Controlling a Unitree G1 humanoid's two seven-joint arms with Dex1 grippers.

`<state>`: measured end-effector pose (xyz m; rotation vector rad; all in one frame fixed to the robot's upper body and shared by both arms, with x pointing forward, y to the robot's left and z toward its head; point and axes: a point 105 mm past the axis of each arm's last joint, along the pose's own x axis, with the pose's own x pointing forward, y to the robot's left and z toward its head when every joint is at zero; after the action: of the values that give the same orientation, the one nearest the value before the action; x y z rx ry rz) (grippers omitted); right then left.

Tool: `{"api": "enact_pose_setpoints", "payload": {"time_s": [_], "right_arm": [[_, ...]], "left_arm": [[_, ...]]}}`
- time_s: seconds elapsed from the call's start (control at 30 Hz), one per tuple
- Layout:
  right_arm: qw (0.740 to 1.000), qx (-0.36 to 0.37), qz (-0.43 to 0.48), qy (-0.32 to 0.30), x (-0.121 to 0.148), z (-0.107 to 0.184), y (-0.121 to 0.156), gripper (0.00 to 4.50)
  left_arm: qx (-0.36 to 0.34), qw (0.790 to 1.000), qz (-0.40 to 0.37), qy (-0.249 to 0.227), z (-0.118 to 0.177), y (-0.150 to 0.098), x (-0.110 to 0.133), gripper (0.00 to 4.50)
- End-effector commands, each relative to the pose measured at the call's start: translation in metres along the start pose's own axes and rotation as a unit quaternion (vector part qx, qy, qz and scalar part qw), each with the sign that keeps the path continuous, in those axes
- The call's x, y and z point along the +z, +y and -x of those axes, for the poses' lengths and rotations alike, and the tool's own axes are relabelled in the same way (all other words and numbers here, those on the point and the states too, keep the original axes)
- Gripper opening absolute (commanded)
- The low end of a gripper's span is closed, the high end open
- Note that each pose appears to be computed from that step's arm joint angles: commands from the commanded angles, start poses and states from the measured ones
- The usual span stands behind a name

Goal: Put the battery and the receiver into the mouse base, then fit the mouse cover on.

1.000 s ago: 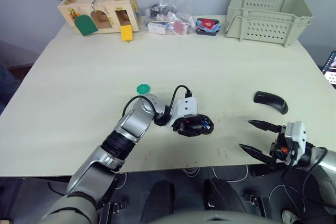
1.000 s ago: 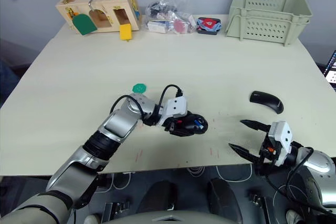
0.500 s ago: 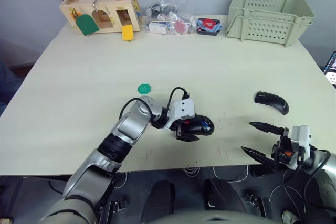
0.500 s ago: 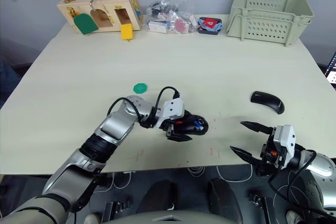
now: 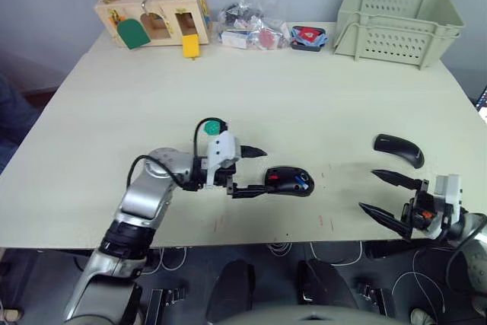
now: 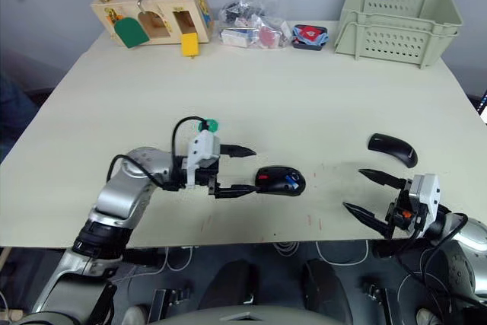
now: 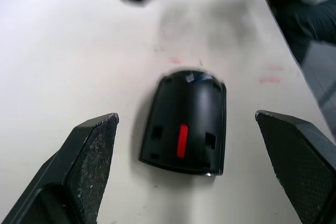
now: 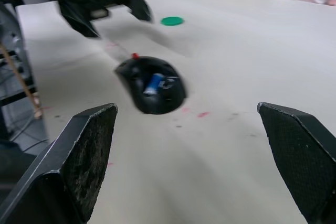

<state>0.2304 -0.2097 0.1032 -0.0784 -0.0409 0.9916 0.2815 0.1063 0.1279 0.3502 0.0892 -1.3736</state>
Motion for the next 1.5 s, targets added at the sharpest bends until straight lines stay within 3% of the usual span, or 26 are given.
{"api": "enact_pose_setpoints", "payload": {"time_s": [0.03,0.33,0.67,0.9,1.5], "right_arm": [[0.999,-0.023,0.022,0.004,0.007,0.010,-0.015,4.50],[0.997,-0.060,0.046,0.034,0.011,0.027,-0.057,4.50],[0.990,-0.098,0.053,0.090,0.007,0.057,-0.105,4.50],[0.977,-0.137,0.043,0.161,0.003,0.070,-0.134,4.50],[0.963,-0.127,0.015,0.238,-0.001,0.051,-0.157,4.50]], "left_arm": [[-0.007,0.999,-0.024,-0.045,0.014,-0.010,0.016,4.46],[-0.046,0.998,-0.009,-0.041,0.048,-0.029,0.017,4.46],[-0.058,0.997,-0.017,-0.053,0.062,-0.027,0.032,4.46],[-0.080,0.995,-0.033,-0.051,0.072,-0.033,0.036,4.46],[-0.093,0.993,-0.046,-0.064,0.077,-0.040,0.055,4.46]]}}
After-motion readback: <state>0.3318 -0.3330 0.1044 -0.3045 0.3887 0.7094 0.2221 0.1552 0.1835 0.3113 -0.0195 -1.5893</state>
